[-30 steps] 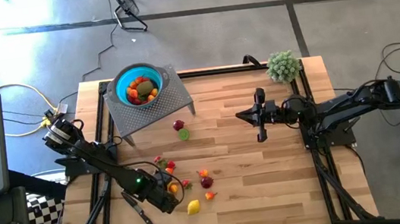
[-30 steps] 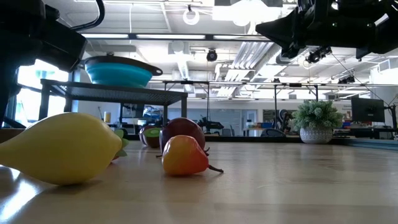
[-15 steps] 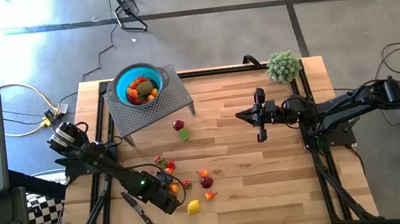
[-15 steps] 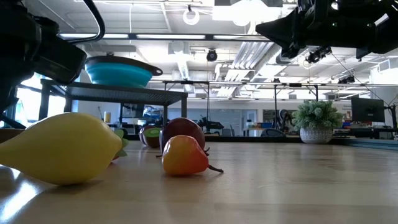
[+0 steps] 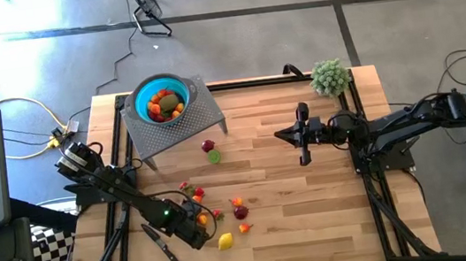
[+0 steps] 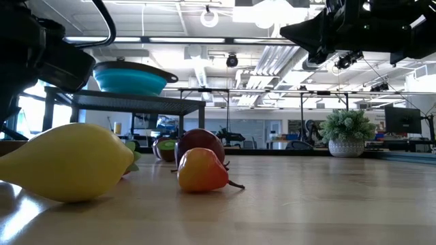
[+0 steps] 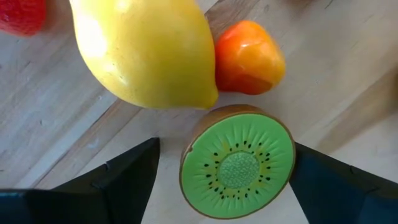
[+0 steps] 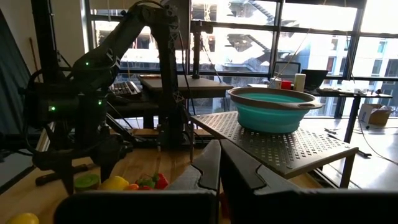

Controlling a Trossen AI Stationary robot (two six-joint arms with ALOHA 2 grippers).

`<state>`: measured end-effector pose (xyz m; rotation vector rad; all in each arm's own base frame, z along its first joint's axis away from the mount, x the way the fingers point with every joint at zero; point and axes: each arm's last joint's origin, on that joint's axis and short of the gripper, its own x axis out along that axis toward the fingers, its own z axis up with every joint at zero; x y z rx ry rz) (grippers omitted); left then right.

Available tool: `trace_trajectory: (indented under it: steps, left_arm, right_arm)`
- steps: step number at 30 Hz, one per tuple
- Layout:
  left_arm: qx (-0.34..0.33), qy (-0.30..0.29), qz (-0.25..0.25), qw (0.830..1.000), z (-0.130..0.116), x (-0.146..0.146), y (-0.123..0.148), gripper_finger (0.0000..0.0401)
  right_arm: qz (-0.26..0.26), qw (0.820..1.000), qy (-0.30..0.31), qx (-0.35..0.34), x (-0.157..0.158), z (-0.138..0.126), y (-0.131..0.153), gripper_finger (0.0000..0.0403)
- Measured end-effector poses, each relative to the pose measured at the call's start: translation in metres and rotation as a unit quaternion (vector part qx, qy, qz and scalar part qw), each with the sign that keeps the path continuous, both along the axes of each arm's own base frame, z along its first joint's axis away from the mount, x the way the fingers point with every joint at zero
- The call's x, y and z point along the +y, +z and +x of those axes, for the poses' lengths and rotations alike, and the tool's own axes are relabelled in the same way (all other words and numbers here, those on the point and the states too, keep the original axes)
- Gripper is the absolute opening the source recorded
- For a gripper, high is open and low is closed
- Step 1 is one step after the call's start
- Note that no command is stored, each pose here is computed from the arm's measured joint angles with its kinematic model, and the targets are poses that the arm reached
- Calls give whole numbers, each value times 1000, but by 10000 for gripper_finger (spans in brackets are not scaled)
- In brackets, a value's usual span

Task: Pick & Place Fruit
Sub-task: Put the half brown kiwi into the blue strainer bowl on the shelf

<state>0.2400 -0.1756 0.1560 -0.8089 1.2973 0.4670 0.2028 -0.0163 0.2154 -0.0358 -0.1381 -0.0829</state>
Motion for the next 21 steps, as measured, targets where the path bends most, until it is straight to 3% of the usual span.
trace_trajectory:
  steps: [10, 21]
  left_arm:
    - [8, -1, 3, 1000, -1, 1, -1, 243]
    - [21, -5, -11, 1000, -2, 0, -1, 230]
  right_arm:
    - [0, 1000, 0, 0, 0, 0, 0, 3]
    - [0, 1000, 0, 0, 0, 0, 0, 3]
